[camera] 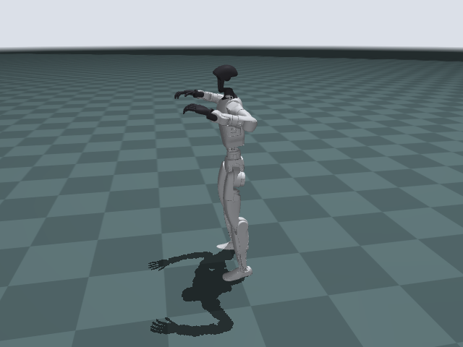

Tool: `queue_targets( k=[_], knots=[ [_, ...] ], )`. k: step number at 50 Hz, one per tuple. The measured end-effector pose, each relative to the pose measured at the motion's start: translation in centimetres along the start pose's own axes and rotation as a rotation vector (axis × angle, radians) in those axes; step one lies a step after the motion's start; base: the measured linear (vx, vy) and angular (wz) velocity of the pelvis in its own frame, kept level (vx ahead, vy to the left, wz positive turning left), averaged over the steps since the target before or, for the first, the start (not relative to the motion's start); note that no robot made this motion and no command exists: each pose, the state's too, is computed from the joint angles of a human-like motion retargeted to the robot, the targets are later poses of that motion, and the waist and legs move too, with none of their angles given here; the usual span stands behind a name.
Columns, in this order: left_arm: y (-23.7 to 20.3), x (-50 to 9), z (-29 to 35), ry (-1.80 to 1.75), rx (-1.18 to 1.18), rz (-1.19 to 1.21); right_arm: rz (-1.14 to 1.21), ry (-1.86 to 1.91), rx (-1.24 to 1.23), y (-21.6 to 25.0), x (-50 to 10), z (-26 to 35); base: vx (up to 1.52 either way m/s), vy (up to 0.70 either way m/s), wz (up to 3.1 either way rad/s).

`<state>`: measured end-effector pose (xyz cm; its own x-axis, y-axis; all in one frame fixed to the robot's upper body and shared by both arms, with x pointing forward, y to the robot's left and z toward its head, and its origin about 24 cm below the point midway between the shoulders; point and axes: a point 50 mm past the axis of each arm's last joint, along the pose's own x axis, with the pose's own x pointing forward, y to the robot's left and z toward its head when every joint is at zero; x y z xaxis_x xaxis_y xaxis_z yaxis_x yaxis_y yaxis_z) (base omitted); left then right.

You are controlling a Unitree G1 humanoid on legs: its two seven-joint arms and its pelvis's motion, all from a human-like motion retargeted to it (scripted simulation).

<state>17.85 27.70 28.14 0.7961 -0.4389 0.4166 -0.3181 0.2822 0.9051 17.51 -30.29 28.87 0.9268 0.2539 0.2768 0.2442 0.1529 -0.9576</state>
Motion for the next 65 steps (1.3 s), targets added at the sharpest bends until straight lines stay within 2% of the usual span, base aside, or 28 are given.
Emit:
queue_targets(
  k=[30, 46, 65],
  knots=[
    [0.0, 0.6, -0.1, -0.011, 0.002, -0.057, -0.04, 0.051, -0.129, -2.4, -0.4, -0.7, 0.0, 0.0, 0.0],
    [-0.2, 0.9, 0.1, -0.024, 0.0, -0.062, -0.037, 0.025, -0.117, -2.4, 0.0, -0.2, 0.0, 0.0, 0.0],
    [1.4, 1.4, 0.4, -0.046, 0.083, -0.067, -0.054, 0.021, -0.203, -4.3, 0.2, 0.1, 0.0, 0.0, 0.0]
  ],
)
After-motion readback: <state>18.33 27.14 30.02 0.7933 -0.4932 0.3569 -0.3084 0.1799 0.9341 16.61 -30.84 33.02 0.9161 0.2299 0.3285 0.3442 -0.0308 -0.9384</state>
